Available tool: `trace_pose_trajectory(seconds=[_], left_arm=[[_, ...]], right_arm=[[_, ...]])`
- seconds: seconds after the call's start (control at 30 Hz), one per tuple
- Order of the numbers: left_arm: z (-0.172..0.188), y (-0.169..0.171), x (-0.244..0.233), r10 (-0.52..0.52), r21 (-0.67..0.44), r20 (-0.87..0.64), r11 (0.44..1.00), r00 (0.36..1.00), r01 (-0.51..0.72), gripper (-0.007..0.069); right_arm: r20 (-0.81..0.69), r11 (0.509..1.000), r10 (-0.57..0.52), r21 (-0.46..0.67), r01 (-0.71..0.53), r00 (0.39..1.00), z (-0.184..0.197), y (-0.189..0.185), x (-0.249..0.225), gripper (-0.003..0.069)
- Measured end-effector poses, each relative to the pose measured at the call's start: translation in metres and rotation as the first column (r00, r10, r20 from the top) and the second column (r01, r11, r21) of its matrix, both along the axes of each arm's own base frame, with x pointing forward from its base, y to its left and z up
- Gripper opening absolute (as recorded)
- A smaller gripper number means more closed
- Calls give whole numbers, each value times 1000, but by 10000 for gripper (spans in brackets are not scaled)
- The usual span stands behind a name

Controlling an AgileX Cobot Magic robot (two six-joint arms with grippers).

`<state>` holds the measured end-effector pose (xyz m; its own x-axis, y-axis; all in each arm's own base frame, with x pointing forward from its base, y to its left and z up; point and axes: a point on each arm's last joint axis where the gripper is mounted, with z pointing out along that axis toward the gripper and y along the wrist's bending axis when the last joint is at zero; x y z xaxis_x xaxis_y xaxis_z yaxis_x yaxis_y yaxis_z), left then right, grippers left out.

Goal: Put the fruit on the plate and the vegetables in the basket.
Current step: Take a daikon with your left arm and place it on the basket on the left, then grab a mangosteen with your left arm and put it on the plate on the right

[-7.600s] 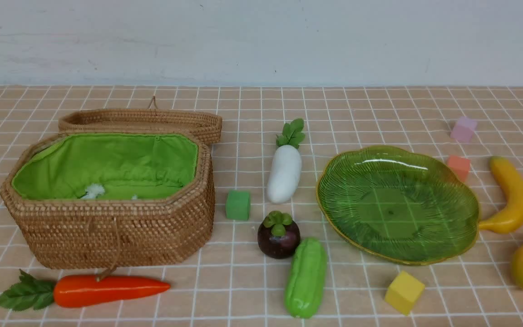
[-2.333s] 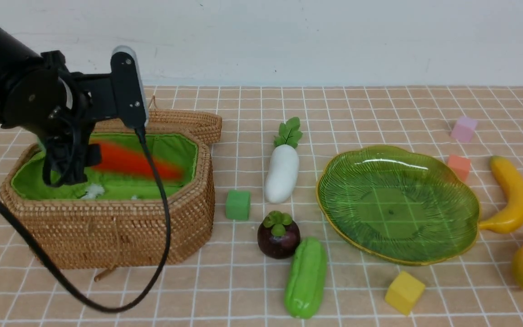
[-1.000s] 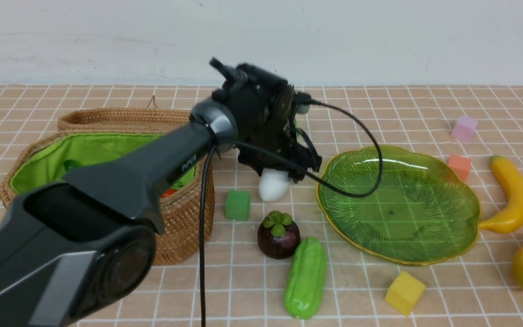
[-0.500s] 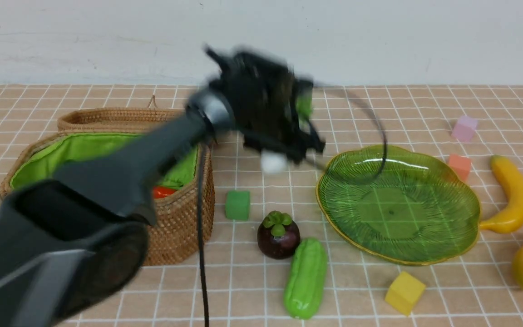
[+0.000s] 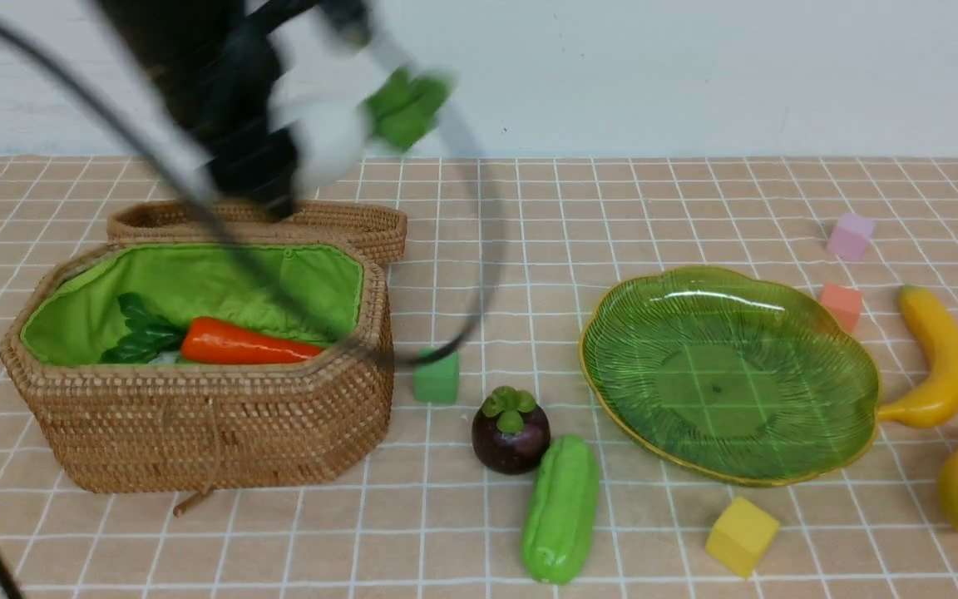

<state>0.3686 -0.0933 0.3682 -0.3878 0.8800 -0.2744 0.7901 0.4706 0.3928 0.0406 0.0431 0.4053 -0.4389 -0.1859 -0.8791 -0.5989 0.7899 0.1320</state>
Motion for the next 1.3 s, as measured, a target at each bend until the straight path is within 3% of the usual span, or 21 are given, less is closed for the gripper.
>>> trace_pose_trajectory(seconds=[0.17,0.33,0.4,0.43,0.5,0.6,0.7,0.77,0.83,0.87,0.9,0.97,1.0,1.13,1.17,1.23,1.3], left_arm=[[-38,34,14,-41,78,-19,996,999,42,451],[-51,41,21,-18,77,-5,997,1000,18,459],[-50,42,21,15,73,0,997,1000,-15,510],[-48,43,19,57,59,2,997,998,-57,595],[-43,44,16,107,38,1,994,994,-107,647],[-36,45,10,154,8,0,988,988,-154,656],[-18,40,-2,169,-77,18,983,985,-167,584],[0,21,-21,133,-168,34,978,991,-125,385],[8,-6,-36,68,-222,29,973,997,-60,245],[8,-7,-36,70,-228,26,972,997,-62,227],[9,-37,-48,22,-279,-6,960,1000,-23,82],[1,-73,-60,-20,-316,-64,949,998,-1,-7],[-4,-87,-63,-40,-318,-87,948,995,11,-13],[-36,-134,-72,-158,-236,-131,964,979,124,18],[-57,-152,-71,-234,-151,-135,965,963,213,78],[-69,-158,-69,-278,-91,-134,959,951,267,141],[-97,-167,-59,-352,7,-152,934,924,357,314]], right_arm=[[15,1000,18,24,-19,1000,2,2,0,133],[4,998,34,47,-34,999,3,4,-2,135],[0,998,39,55,-39,999,3,5,-2,137],[-2,997,42,59,-42,999,3,5,-2,139],[-2,997,43,60,-43,999,3,5,-3,141],[-3,997,43,60,-43,999,3,5,-3,143],[-6,997,45,57,-44,999,3,5,-3,144],[-15,998,48,50,-47,999,2,5,-3,147],[-27,998,53,42,-51,998,1,5,-4,148],[-30,998,54,40,-52,998,0,5,-4,148],[-45,998,60,30,-58,997,-1,5,-5,150],[-62,998,66,18,-65,996,-3,4,-6,151],[-72,998,69,12,-69,995,-4,4,-7,151],[-100,997,79,-3,-80,992,-6,4,-9,154],[-115,996,87,-5,-88,990,-7,4,-10,154],[-119,996,88,-8,-90,989,-7,4,-10,154],[-135,995,98,-7,-100,986,-8,5,-12,155]])
